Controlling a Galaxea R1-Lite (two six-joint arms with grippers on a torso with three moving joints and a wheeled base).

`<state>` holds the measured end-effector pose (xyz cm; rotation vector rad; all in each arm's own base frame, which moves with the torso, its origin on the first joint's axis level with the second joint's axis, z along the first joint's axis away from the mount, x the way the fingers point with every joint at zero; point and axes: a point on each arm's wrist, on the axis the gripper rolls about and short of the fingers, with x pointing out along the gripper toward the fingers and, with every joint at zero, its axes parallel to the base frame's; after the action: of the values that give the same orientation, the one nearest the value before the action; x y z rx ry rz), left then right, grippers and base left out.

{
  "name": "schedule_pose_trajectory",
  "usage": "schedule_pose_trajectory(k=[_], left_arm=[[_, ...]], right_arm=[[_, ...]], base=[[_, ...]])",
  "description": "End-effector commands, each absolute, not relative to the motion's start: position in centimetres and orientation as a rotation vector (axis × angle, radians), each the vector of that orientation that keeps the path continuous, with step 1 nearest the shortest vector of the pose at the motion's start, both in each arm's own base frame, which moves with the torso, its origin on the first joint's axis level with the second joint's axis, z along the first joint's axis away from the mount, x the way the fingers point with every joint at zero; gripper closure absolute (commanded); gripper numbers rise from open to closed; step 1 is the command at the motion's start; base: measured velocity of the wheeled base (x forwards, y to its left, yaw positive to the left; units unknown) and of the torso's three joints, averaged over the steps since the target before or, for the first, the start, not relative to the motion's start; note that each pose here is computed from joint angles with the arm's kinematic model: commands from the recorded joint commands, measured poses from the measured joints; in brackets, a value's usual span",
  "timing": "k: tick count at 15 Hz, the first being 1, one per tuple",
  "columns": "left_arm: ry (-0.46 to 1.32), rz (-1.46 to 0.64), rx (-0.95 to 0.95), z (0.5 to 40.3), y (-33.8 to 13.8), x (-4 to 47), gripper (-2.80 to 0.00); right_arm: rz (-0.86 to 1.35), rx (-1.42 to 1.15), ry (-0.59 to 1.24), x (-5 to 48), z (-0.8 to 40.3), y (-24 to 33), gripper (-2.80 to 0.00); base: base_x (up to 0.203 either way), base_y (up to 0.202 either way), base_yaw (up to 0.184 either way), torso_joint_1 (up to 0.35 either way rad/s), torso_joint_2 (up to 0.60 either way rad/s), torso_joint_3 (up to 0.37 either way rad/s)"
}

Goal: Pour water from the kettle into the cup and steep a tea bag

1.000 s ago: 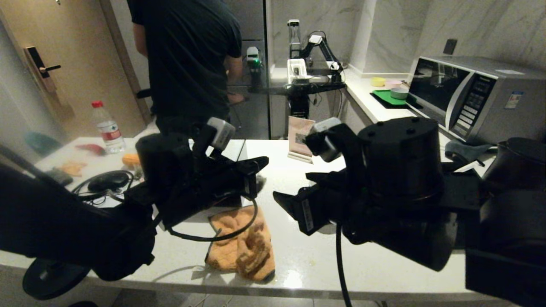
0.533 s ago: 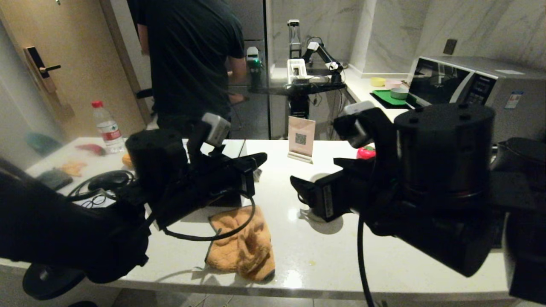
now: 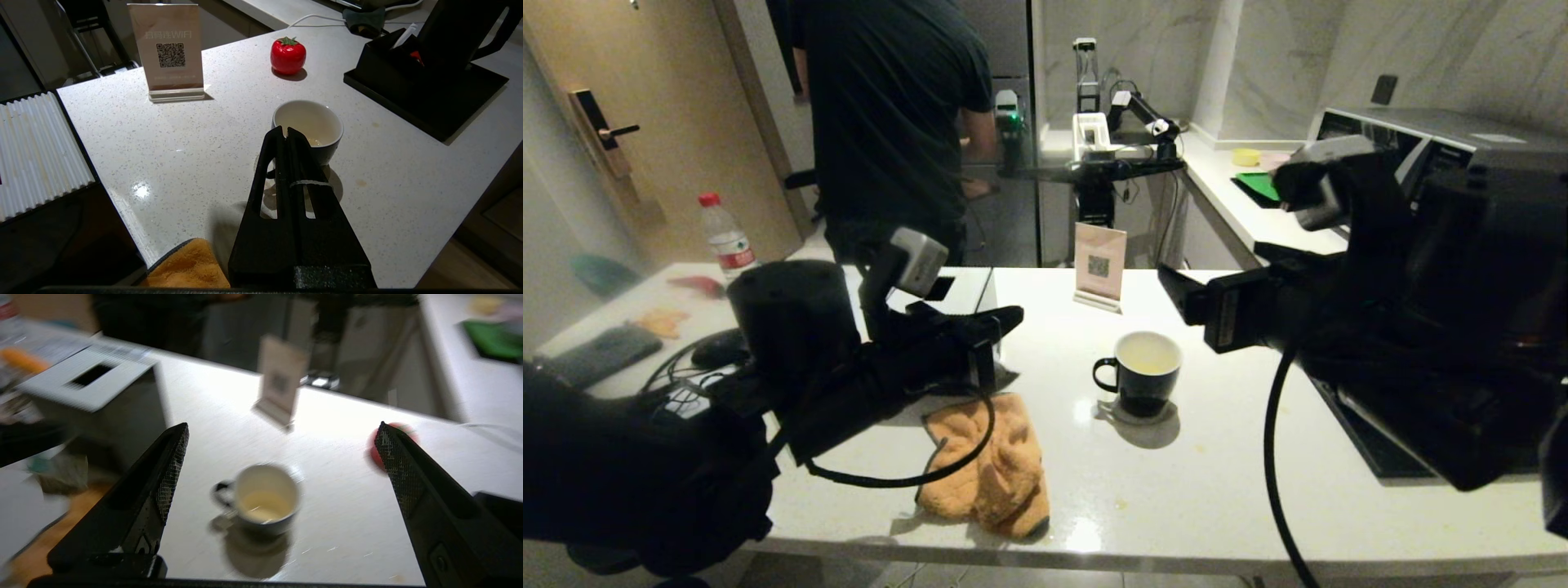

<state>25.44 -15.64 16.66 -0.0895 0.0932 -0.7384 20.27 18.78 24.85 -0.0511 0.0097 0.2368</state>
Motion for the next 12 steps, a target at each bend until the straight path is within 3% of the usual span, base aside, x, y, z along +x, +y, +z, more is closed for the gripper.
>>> schedule_pose_trajectory(k=[1,2,3,4,7,12], left_arm=[[0.082,-0.746,-0.091,16.9,-15.6,25.2,0.0],[0.082,-0.745,-0.091,16.9,-15.6,25.1,0.0],[0.082,-0.744,-0.091,16.9,-15.6,25.2,0.0],[0.083,-0.745,-0.09,16.9,-15.6,25.1,0.0],[0.083,-0.744,-0.09,16.9,-15.6,25.1,0.0],[0.094,-0.748,-0.087,16.6,-15.6,24.9,0.0]], right_arm=[[0.129,-0.05,-0.078,21.5,24.6,16.2,-2.8],[0.087,-0.066,-0.094,21.9,24.1,15.2,-2.8],[0.051,-0.078,-0.102,22.1,23.7,14.2,-1.15],[0.023,-0.091,-0.104,22.1,23.2,13.3,0.0],[-0.092,-0.132,-0.107,22.6,22.9,10.3,0.0],[-0.478,-0.258,-0.083,23.8,22.3,1.1,0.0]], base=[[0.0,0.0,0.0,0.0,0.0,0.0],[0.0,0.0,0.0,0.0,0.0,0.0],[0.0,0.0,0.0,0.0,0.0,0.0],[0.0,0.0,0.0,0.0,0.0,0.0],[0.0,0.0,0.0,0.0,0.0,0.0],[0.0,0.0,0.0,0.0,0.0,0.0]])
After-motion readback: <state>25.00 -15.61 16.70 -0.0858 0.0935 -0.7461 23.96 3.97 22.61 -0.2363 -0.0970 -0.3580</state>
